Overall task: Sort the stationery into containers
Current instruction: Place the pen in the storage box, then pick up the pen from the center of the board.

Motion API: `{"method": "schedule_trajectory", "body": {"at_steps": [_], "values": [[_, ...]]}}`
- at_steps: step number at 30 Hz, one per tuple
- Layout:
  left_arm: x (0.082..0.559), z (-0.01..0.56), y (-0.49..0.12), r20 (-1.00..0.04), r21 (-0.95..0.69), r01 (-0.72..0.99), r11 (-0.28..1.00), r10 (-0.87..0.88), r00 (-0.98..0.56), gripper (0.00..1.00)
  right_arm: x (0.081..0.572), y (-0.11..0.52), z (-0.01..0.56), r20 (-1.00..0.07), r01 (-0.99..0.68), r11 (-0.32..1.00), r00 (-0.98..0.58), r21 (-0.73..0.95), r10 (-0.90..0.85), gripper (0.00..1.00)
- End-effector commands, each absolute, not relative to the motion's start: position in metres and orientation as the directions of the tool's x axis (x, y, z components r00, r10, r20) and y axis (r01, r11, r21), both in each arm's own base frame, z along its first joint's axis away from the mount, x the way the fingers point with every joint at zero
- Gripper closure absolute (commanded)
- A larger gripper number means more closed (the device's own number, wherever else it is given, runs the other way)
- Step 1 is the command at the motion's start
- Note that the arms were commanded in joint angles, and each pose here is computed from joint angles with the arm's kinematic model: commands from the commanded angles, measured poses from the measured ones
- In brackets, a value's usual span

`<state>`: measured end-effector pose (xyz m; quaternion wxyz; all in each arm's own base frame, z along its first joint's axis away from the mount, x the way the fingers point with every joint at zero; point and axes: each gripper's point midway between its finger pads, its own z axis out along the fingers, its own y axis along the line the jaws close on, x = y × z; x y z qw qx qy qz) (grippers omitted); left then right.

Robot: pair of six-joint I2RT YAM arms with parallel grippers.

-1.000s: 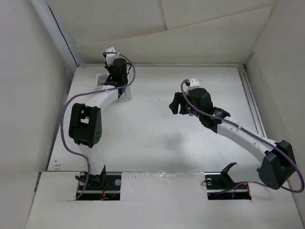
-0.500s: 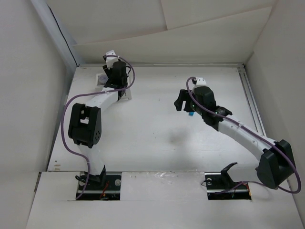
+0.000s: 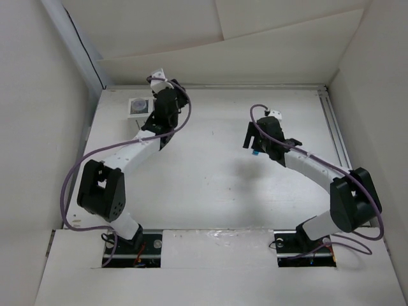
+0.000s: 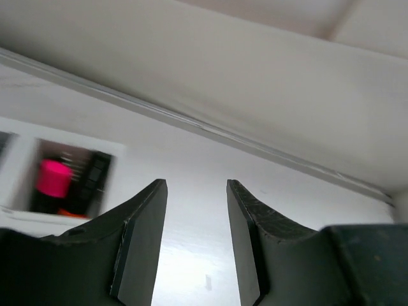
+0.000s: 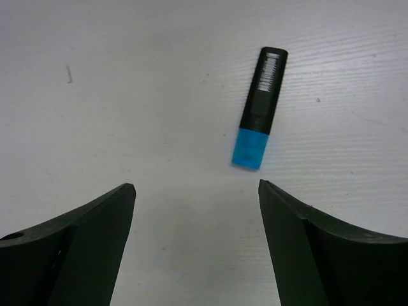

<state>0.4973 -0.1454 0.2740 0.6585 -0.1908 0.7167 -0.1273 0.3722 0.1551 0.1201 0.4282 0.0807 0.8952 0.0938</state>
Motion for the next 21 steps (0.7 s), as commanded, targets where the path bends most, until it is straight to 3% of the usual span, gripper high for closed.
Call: {"method": "schedule_trajectory", "body": {"at_steps": [1, 9, 21], "values": [[0.468, 0.294, -0.196, -0.852, -0.523, 0.068, 0.85, -0.517, -0.084, 0.61, 0.385, 0.135, 0.133, -0.771, 0.177, 0.952, -0.559, 0.248, 0.305, 0.17], [0.411, 0.264, -0.277, -0.818, -0.571, 0.267, 0.776, -0.511, -0.264, 0.6, 0.392, 0.12, 0.097, -0.703, 0.24, 0.936, -0.619, 0.256, 0.351, 0.22], [0.382, 0.246, -0.282, -0.794, -0.602, 0.333, 0.726, -0.502, -0.342, 0.6, 0.406, 0.132, 0.064, -0.641, 0.255, 0.927, -0.67, 0.274, 0.374, 0.29]]}}
